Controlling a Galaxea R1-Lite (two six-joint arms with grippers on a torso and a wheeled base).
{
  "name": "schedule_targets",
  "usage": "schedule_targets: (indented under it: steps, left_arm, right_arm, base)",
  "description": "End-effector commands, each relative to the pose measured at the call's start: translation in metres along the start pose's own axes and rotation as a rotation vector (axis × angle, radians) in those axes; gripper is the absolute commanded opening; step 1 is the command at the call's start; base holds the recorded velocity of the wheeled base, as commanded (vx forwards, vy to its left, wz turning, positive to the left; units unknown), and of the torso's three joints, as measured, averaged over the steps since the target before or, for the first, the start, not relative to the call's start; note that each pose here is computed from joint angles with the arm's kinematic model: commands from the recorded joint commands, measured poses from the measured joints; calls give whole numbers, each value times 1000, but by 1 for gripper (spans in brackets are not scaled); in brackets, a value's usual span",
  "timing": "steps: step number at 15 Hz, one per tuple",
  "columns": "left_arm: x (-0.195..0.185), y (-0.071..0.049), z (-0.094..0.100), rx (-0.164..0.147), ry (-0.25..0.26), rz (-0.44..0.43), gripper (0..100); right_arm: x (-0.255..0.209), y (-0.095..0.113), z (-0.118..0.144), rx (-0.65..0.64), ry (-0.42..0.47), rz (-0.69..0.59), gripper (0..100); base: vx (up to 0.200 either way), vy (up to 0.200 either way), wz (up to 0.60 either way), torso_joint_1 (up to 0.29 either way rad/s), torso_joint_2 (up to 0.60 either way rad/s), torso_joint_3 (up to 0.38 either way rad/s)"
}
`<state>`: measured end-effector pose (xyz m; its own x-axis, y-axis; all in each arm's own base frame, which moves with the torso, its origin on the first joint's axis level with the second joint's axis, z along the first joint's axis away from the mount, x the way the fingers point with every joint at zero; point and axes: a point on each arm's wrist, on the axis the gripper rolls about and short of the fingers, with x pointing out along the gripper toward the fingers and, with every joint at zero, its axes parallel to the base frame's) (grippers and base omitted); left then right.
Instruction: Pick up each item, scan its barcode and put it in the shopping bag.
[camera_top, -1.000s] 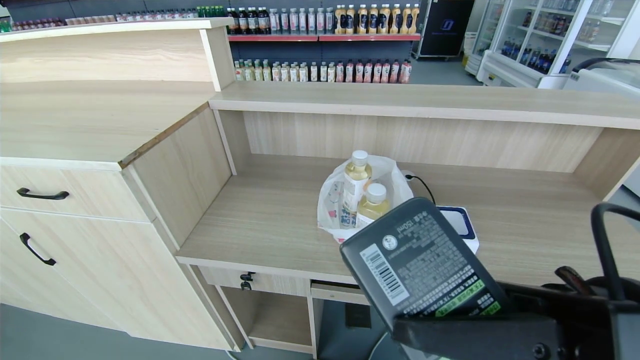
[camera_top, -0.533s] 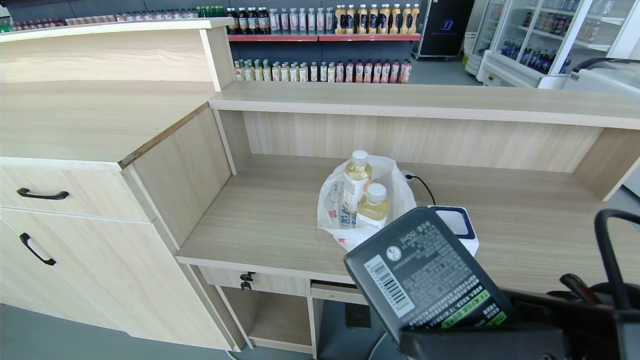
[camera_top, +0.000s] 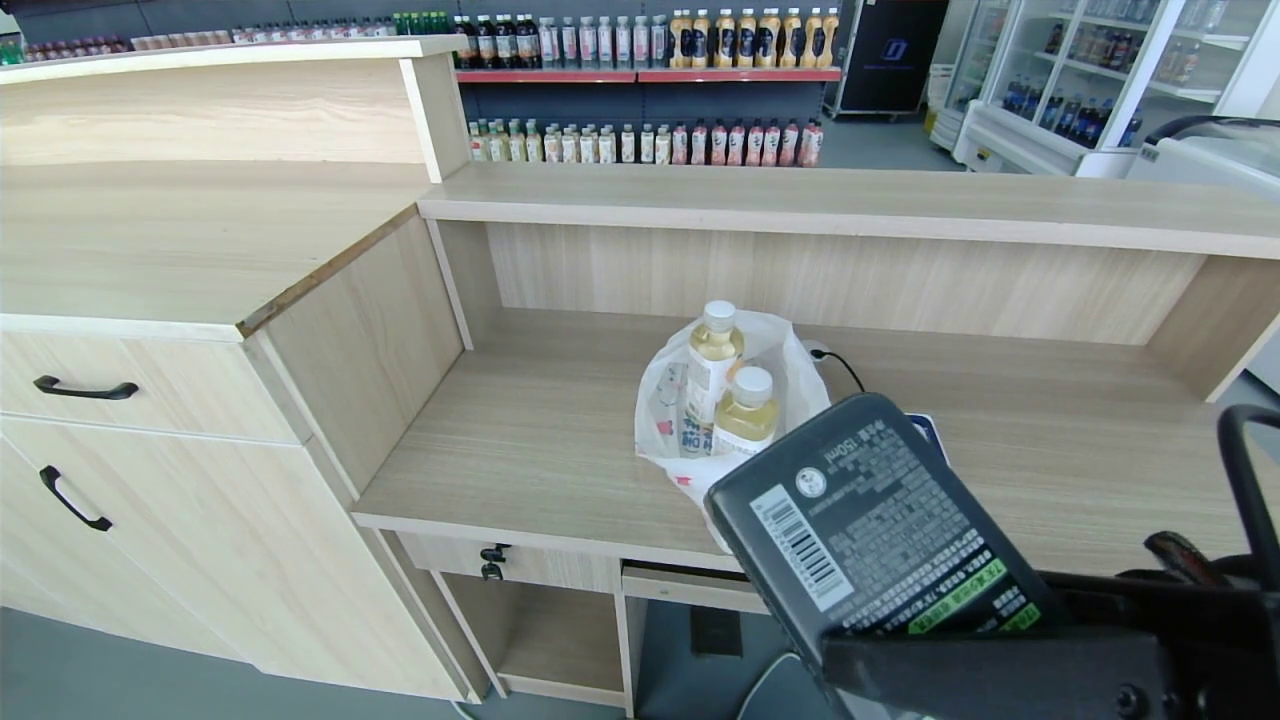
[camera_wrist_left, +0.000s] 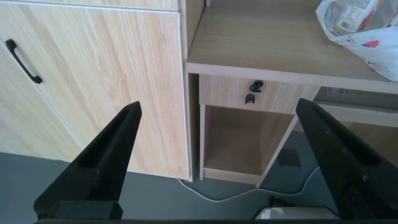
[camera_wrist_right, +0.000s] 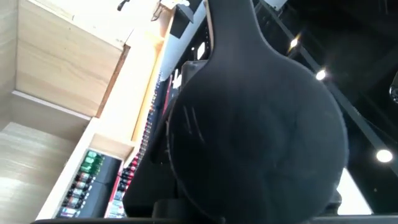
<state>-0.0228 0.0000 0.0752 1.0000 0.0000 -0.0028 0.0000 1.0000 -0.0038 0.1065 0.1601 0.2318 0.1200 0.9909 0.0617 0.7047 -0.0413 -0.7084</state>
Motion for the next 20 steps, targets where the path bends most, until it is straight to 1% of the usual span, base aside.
schedule_targets:
  steps: [1, 2, 3, 4, 5, 6, 7, 8, 9, 10, 11, 13, 14, 15, 16, 17, 18, 19, 20]
  left_arm:
    - [0, 0, 0, -1, 0, 0, 100]
    - [0, 0, 0, -1, 0, 0, 100]
    - [0, 0, 0, -1, 0, 0, 100]
    - [0, 0, 0, -1, 0, 0, 100]
    - [0, 0, 0, -1, 0, 0, 100]
    - [0, 0, 0, -1, 0, 0, 100]
    - [0, 0, 0, -1, 0, 0, 100]
    - [0, 0, 0, -1, 0, 0, 100]
    - [0, 0, 0, -1, 0, 0, 100]
    - [0, 0, 0, -1, 0, 0, 100]
    - [0, 0, 0, -1, 0, 0, 100]
    - [0, 0, 0, -1, 0, 0, 100]
    - [0, 0, 0, -1, 0, 0, 100]
    - [0, 0, 0, -1, 0, 0, 100]
    - [0, 0, 0, -1, 0, 0, 100]
    - [0, 0, 0, -1, 0, 0, 100]
    - [0, 0, 0, -1, 0, 0, 100]
    - [0, 0, 0, -1, 0, 0, 100]
    - [0, 0, 0, -1, 0, 0, 100]
  right_arm:
    - [-2, 0, -15, 77, 112, 46, 0]
    - [-14, 8, -36, 362, 346, 137, 0]
    - [-41, 16, -51, 636, 639, 170, 0]
    - [-67, 16, -62, 782, 919, 143, 0]
    - [-92, 18, -68, 843, 1134, 118, 0]
    - [-100, 19, -69, 852, 1179, 116, 0]
    - [-142, 28, -66, 834, 1414, 155, 0]
    - [-158, 29, -63, 821, 1495, 164, 0]
    - [-167, 28, -62, 826, 1526, 154, 0]
    - [-173, 27, -61, 875, 1515, 110, 0]
    - [-173, 26, -63, 899, 1483, 83, 0]
    - [-173, 26, -64, 925, 1475, 46, 0]
    - [-173, 27, -64, 951, 1485, 31, 0]
    - [-173, 29, -64, 1013, 1500, 1, 0]
    - [-174, 29, -68, 1051, 1527, -20, 0]
    - [-175, 29, -68, 1045, 1599, -16, 0]
    - [-175, 29, -68, 1082, 1635, -47, 0]
    - [-174, 30, -71, 1155, 1647, -109, 0]
    - [-174, 33, -81, 1260, 1659, -184, 0]
  base:
    - [0, 0, 0, 0, 0, 0]
    - [0, 0, 0, 0, 0, 0]
    - [0, 0, 0, 0, 0, 0]
    - [0, 0, 0, 0, 0, 0]
    - [0, 0, 0, 0, 0, 0]
    - [0, 0, 0, 0, 0, 0]
    - [0, 0, 0, 0, 0, 0]
    - [0, 0, 0, 0, 0, 0]
    - [0, 0, 0, 0, 0, 0]
    - [0, 0, 0, 0, 0, 0]
    - [0, 0, 0, 0, 0, 0]
    - [0, 0, 0, 0, 0, 0]
    - [0, 0, 0, 0, 0, 0]
    - [0, 0, 0, 0, 0, 0]
    - [0, 0, 600, 7, -2, 2]
    - [0, 0, 600, -2, 2, -2]
    - [0, 0, 600, -2, 2, 7]
    - [0, 0, 600, 2, 12, 2]
    - [0, 0, 600, 7, 2, 2]
